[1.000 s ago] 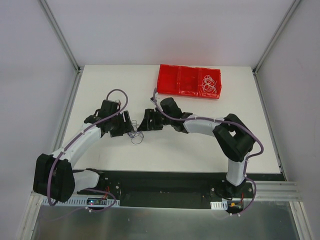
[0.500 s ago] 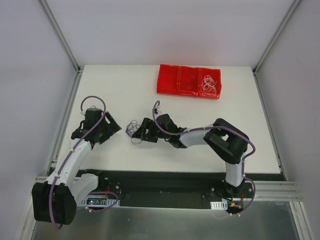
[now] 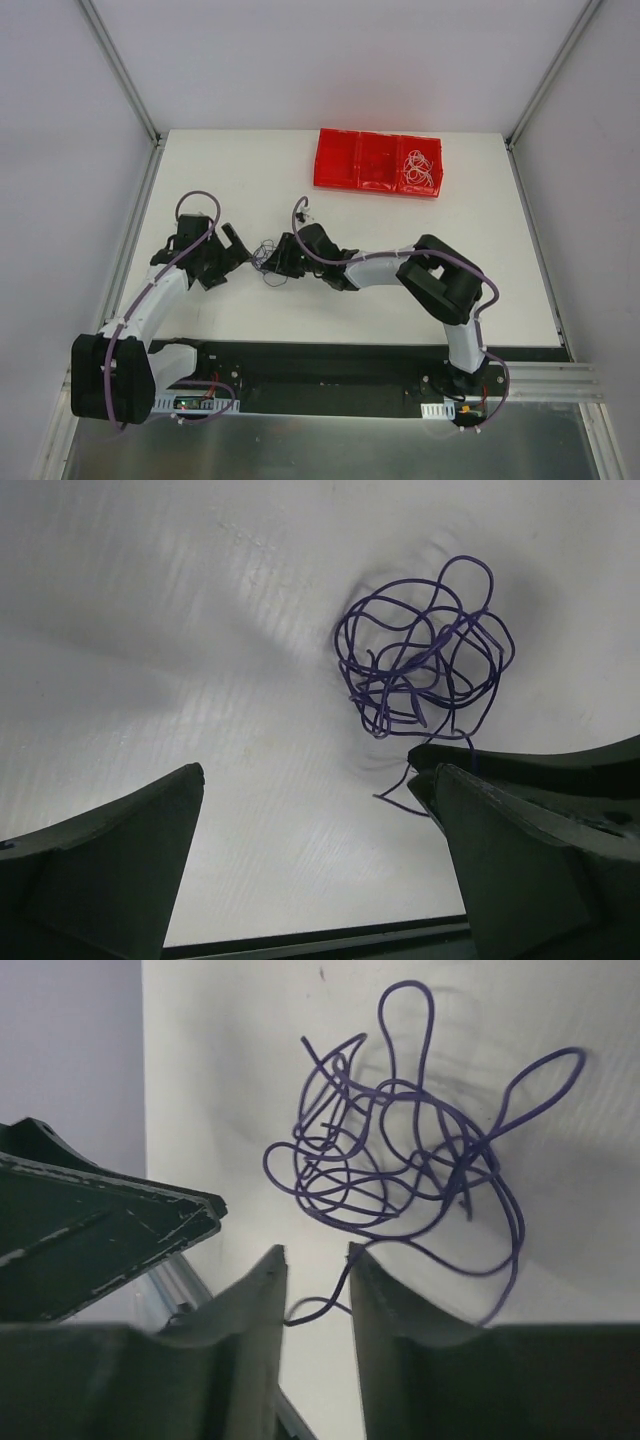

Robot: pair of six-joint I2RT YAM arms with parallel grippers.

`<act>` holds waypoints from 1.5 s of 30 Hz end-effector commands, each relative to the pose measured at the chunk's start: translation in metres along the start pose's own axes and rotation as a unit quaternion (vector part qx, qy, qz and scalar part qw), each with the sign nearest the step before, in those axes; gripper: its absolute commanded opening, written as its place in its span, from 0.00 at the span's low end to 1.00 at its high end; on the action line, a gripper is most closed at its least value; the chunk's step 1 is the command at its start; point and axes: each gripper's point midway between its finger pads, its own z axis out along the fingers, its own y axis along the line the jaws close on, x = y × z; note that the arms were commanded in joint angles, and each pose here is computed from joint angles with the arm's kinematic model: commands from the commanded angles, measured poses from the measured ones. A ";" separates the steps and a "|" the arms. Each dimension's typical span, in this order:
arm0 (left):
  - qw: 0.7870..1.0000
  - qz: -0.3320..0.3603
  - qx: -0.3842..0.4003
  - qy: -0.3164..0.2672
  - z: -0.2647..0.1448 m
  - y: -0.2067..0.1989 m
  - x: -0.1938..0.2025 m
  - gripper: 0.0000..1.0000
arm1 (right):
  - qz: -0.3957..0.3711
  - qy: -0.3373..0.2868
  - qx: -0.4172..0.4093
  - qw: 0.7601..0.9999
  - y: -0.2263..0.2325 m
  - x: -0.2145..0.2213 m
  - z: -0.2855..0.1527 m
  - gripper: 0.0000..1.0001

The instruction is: Untangle the cables

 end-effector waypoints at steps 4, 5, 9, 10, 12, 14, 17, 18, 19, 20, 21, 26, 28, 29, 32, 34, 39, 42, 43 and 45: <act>0.991 0.002 0.121 0.062 0.013 -0.053 0.004 0.99 | -0.058 -0.020 -0.019 0.998 0.009 -0.015 -0.025 0.03; 0.989 0.005 0.127 0.077 0.018 -0.058 0.008 0.99 | -0.067 -0.022 -0.030 0.997 0.010 -0.017 -0.032 0.00; 0.983 0.025 0.135 0.124 0.035 -0.076 0.025 0.99 | -0.112 -0.018 -0.082 0.990 0.025 -0.023 -0.060 0.00; 0.982 0.030 0.134 0.132 0.039 -0.081 0.027 0.98 | -0.120 -0.014 -0.091 0.988 0.027 -0.021 -0.067 0.00; 0.978 0.037 0.131 0.155 0.050 -0.091 0.036 0.93 | -0.141 -0.009 -0.118 0.983 0.038 -0.020 -0.081 0.00; 0.979 0.040 0.120 0.160 0.060 -0.094 0.037 0.87 | -0.149 -0.024 -0.138 0.979 0.051 -0.032 -0.101 0.00; 0.985 0.022 0.080 0.154 0.076 -0.076 0.034 0.80 | -0.153 -0.056 -0.144 0.976 0.063 -0.060 -0.138 0.00; 0.985 0.016 0.071 0.153 0.080 -0.070 0.033 0.77 | -0.161 -0.069 -0.148 0.973 0.070 -0.072 -0.156 0.00; 0.986 0.009 0.063 0.151 0.083 -0.065 0.030 0.73 | -0.172 -0.082 -0.157 0.969 0.081 -0.083 -0.175 0.00; 0.987 0.007 0.058 0.151 0.086 -0.063 0.029 0.67 | -0.183 -0.098 -0.162 0.965 0.091 -0.096 -0.193 0.00; 0.987 0.007 0.056 0.151 0.089 -0.062 0.027 0.57 | -0.193 -0.109 -0.174 0.959 0.103 -0.105 -0.213 0.00; 0.989 -0.001 0.043 0.143 0.101 -0.059 0.016 0.32 | -0.266 -0.175 -0.222 0.922 0.165 -0.141 -0.308 0.00; 0.990 -0.005 0.037 0.133 0.102 -0.056 0.010 0.31 | -0.288 -0.223 -0.217 0.906 0.188 -0.163 -0.349 0.00; 0.991 -0.006 0.031 0.128 0.101 -0.052 0.008 0.29 | -0.301 -0.242 -0.218 0.896 0.199 -0.171 -0.369 0.00; 0.993 -0.014 0.018 0.119 0.101 -0.041 0.006 0.29 | -0.326 -0.288 -0.196 0.879 0.220 -0.190 -0.414 0.00; 0.993 -0.024 0.010 0.118 0.100 -0.034 0.006 0.29 | -0.340 -0.323 -0.196 0.861 0.237 -0.198 -0.444 0.00; 0.993 -0.037 0.001 0.114 0.099 -0.023 0.006 0.30 | -0.356 -0.381 -0.190 0.832 0.257 -0.206 -0.487 0.00; 0.993 -0.038 -0.001 0.110 0.098 -0.021 0.004 0.32 | -0.360 -0.413 -0.158 0.821 0.256 -0.216 -0.503 0.00; 0.993 -0.035 0.004 0.112 0.097 -0.023 0.004 0.32 | -0.361 -0.414 -0.155 0.821 0.255 -0.217 -0.501 0.00; 0.993 -0.033 0.013 0.109 0.093 -0.027 0.002 0.33 | -0.359 -0.400 -0.152 0.830 0.249 -0.216 -0.492 0.00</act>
